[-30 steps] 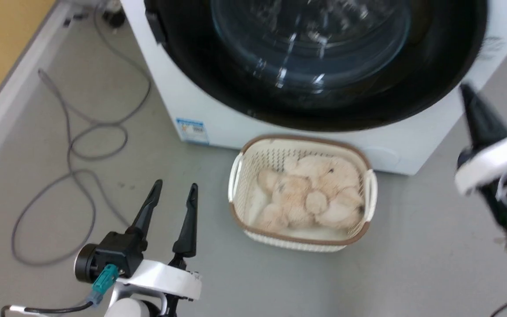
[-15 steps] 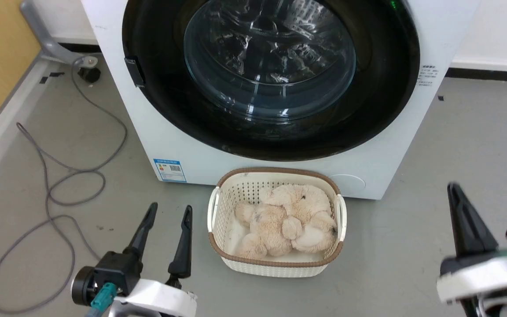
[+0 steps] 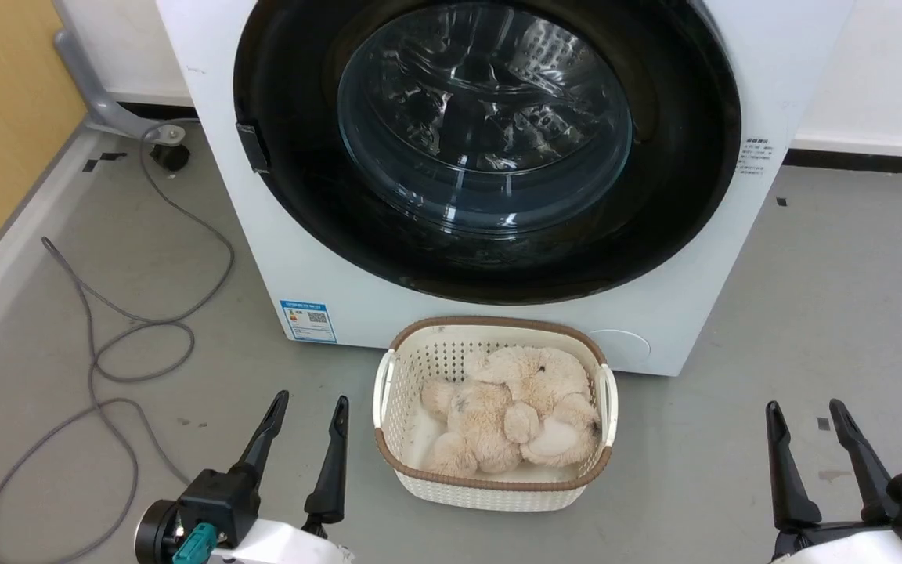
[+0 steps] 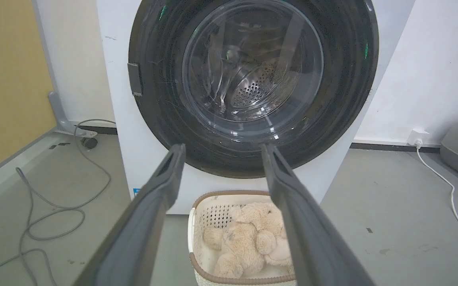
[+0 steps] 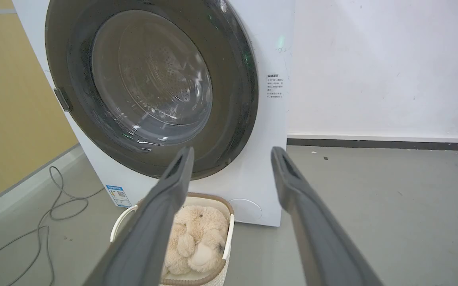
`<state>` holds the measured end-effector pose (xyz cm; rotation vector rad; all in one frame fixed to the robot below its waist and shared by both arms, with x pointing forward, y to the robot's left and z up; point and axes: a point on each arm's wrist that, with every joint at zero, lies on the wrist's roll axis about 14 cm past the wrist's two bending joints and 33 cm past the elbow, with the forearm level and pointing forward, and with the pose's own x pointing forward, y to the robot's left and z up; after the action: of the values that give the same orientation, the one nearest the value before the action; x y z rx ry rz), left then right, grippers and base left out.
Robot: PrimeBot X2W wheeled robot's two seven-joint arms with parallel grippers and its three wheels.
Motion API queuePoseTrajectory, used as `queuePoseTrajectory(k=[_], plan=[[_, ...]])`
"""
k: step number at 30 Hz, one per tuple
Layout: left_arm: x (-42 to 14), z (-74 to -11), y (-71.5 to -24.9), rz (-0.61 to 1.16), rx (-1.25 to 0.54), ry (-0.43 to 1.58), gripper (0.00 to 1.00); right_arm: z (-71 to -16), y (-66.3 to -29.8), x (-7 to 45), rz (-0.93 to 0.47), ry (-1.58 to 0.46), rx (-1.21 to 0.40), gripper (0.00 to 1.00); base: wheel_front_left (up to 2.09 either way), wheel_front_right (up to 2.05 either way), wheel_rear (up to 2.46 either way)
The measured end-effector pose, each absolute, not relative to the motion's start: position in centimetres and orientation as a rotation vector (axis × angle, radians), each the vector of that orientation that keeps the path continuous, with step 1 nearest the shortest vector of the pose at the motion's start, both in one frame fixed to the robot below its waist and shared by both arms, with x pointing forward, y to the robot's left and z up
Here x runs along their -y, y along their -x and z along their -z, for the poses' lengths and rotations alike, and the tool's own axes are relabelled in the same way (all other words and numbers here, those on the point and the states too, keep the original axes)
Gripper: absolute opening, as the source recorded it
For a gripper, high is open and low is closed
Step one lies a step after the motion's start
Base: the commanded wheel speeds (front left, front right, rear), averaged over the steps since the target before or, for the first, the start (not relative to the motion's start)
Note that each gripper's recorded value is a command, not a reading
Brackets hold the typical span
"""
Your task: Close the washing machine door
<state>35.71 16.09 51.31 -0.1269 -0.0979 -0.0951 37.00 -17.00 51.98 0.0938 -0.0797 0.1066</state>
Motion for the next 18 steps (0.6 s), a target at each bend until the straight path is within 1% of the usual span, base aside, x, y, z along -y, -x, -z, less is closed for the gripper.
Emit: queuePoseTrajectory(k=[11, 12, 18], plan=[[-16.44, -50.82, -35.38, 0.079, 0.084, 0.126, 1.00, -51.66, -36.92, 16.88, -0.108, -0.101, 0.066, 1.00, 0.00, 0.00, 0.00], [-16.44, -50.85, -35.40, 0.080, 0.084, 0.126, 0.00, -51.66, -36.93, 16.86, -0.108, -0.102, 0.066, 0.00, 0.00, 0.00, 0.00], [-16.29, -50.84, -35.41, 0.083, 0.083, 0.127, 0.00, -51.66, -36.91, 16.90, -0.107, -0.101, 0.065, 0.00, 0.00, 0.00, 0.00]])
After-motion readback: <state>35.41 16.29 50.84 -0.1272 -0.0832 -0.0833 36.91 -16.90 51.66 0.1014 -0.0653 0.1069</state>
